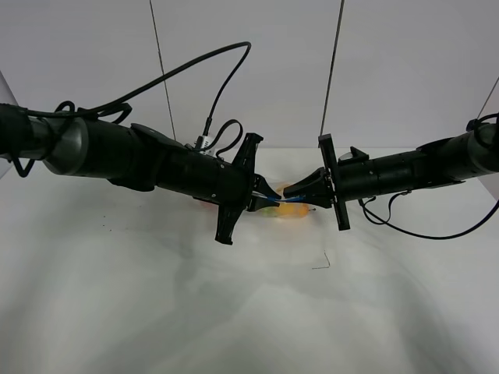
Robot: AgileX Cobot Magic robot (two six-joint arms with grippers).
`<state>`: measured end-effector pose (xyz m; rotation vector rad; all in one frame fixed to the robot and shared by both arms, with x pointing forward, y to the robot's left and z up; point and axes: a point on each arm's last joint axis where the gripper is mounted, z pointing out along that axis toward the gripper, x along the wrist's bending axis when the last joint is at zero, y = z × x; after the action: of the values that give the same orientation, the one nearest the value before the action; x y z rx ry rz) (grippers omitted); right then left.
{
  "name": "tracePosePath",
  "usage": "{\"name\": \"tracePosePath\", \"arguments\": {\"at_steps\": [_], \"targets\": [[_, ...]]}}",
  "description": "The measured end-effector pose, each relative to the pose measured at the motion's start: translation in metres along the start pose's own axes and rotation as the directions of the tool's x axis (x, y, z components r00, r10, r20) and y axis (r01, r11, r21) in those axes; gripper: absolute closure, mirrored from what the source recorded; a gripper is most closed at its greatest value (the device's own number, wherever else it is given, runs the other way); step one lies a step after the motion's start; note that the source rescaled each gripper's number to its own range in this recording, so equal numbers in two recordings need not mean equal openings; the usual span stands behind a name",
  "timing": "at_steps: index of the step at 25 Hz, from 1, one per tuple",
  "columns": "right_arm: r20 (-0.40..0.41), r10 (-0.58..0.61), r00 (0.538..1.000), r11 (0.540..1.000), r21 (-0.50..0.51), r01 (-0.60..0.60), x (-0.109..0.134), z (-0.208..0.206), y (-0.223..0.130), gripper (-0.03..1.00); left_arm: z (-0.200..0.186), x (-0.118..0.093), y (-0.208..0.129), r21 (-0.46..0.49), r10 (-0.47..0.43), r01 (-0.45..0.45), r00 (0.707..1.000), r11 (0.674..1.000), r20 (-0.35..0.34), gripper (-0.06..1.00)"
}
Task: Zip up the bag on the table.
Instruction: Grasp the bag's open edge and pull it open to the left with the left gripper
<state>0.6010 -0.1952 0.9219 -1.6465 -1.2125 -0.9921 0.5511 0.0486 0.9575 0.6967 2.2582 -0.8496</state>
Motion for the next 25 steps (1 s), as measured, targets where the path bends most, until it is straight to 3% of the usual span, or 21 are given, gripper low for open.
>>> {"name": "tracePosePath", "arguments": {"at_steps": [10,15,25], "targets": [[-0.015,0.008,1.000,1.000,-0.015,-0.008,0.001,0.000,0.001,0.97,-0.018,-0.005,0.037,-0.007,-0.033,0.033,0.999,0.999,0.007,0.94],[-0.013,0.008,1.000,1.000,-0.017,-0.008,0.001,0.000,0.002,0.97,-0.035,-0.005,0.071,-0.053,-0.010,0.009,1.000,0.999,-0.011,0.94],[-0.014,0.008,1.000,1.000,-0.015,-0.008,0.001,0.000,0.001,0.97,-0.081,0.001,0.141,-0.174,-0.052,0.050,0.999,0.984,-0.005,0.94]]}}
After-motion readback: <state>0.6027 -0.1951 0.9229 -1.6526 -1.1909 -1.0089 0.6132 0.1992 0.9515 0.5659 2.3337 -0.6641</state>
